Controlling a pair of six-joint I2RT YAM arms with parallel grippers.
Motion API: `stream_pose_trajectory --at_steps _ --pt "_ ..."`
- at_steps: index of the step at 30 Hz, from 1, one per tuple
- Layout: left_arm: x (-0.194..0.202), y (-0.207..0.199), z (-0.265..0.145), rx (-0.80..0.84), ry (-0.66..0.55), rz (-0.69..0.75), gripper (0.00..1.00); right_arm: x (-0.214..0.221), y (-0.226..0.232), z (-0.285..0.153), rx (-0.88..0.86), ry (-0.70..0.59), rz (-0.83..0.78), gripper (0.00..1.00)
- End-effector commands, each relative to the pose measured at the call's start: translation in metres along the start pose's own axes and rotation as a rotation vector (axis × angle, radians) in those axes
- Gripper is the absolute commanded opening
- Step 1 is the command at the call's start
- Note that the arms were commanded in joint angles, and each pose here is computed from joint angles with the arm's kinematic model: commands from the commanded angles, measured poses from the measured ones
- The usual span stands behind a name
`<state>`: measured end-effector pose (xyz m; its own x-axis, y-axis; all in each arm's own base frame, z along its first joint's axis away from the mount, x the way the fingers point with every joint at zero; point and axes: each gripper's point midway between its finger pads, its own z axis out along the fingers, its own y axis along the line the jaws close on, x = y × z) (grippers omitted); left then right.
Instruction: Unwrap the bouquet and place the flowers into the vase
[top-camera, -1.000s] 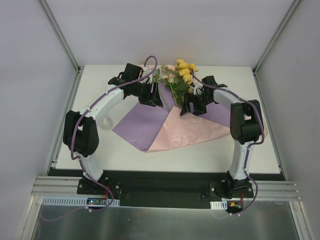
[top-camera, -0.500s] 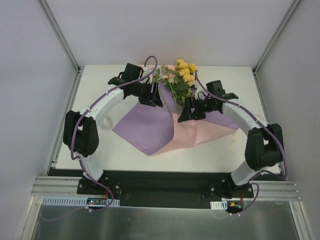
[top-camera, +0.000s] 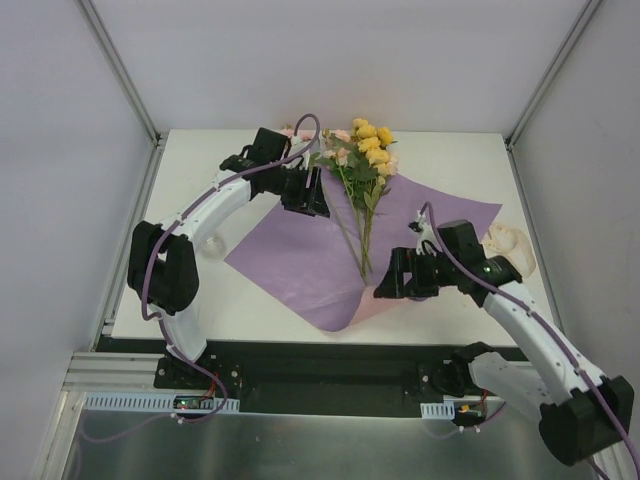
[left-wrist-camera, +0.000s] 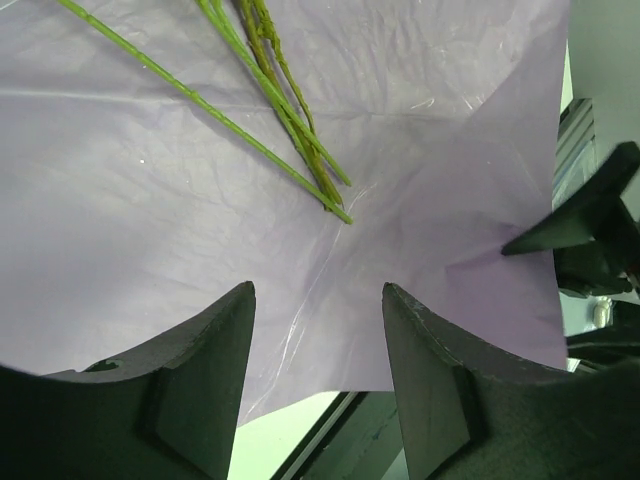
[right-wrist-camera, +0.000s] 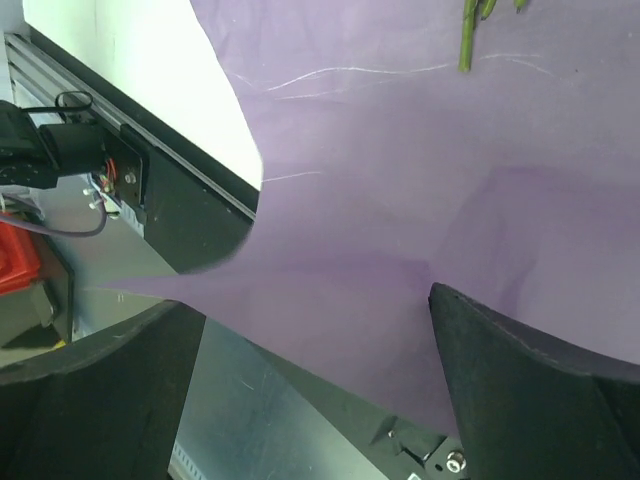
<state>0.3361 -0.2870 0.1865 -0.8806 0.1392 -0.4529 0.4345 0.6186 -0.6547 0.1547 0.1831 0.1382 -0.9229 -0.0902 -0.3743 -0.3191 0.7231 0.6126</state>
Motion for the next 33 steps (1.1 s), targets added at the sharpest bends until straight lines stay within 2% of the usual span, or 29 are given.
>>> stream_pose_trajectory --at_steps 1,2,4,9,12,14,19,21,22,24,27,29,32,33 --pt "-0.006 -0.017 -0.003 0.030 -0.012 0.055 0.53 0.018 -0.004 -0.024 0.110 -0.069 0.121 0.96" --pt "-0.005 -0.018 -0.003 0.031 -0.010 0.056 0.53 0.017 -0.007 -0.032 0.140 -0.116 0.114 0.96" --pt "-0.004 -0.020 -0.001 0.027 -0.007 0.066 0.53 0.022 -0.008 -0.039 0.160 -0.129 0.122 0.96" --pt "-0.003 -0.021 -0.002 0.018 -0.009 0.078 0.53 0.014 0.019 -0.049 0.034 -0.180 0.027 0.97" --pt "-0.005 -0.022 -0.005 0.012 -0.017 0.085 0.54 0.015 0.039 -0.043 -0.068 -0.156 -0.016 0.99" --pt "-0.005 -0.023 -0.006 0.011 -0.021 0.090 0.54 0.014 0.039 -0.041 -0.036 -0.162 -0.054 0.99" --pt "-0.005 -0.024 -0.008 -0.008 -0.027 0.106 0.54 -0.014 0.069 -0.064 -0.089 -0.342 -0.193 0.99" --pt "-0.006 -0.025 -0.011 -0.014 -0.035 0.115 0.54 -0.025 0.064 -0.064 -0.050 -0.387 -0.172 0.98" --pt "-0.006 -0.026 -0.012 -0.015 -0.035 0.116 0.54 -0.036 0.053 -0.058 0.023 -0.396 -0.149 0.98" --pt "-0.009 -0.028 -0.017 -0.028 -0.053 0.129 0.54 -0.049 0.043 -0.050 0.104 -0.378 -0.126 0.97" --pt "-0.013 -0.024 -0.026 -0.085 -0.093 0.145 0.53 -0.091 0.030 -0.045 0.304 -0.391 -0.088 0.96" --pt "-0.019 -0.015 -0.032 -0.153 -0.129 0.146 0.53 -0.119 0.032 -0.031 0.338 -0.401 -0.111 0.96" --pt "-0.025 -0.012 -0.042 -0.209 -0.174 0.150 0.53 -0.142 0.026 0.000 0.396 -0.314 -0.173 0.96" --pt "-0.027 -0.014 -0.047 -0.216 -0.188 0.159 0.53 -0.146 0.020 0.009 0.425 -0.284 -0.189 0.91"
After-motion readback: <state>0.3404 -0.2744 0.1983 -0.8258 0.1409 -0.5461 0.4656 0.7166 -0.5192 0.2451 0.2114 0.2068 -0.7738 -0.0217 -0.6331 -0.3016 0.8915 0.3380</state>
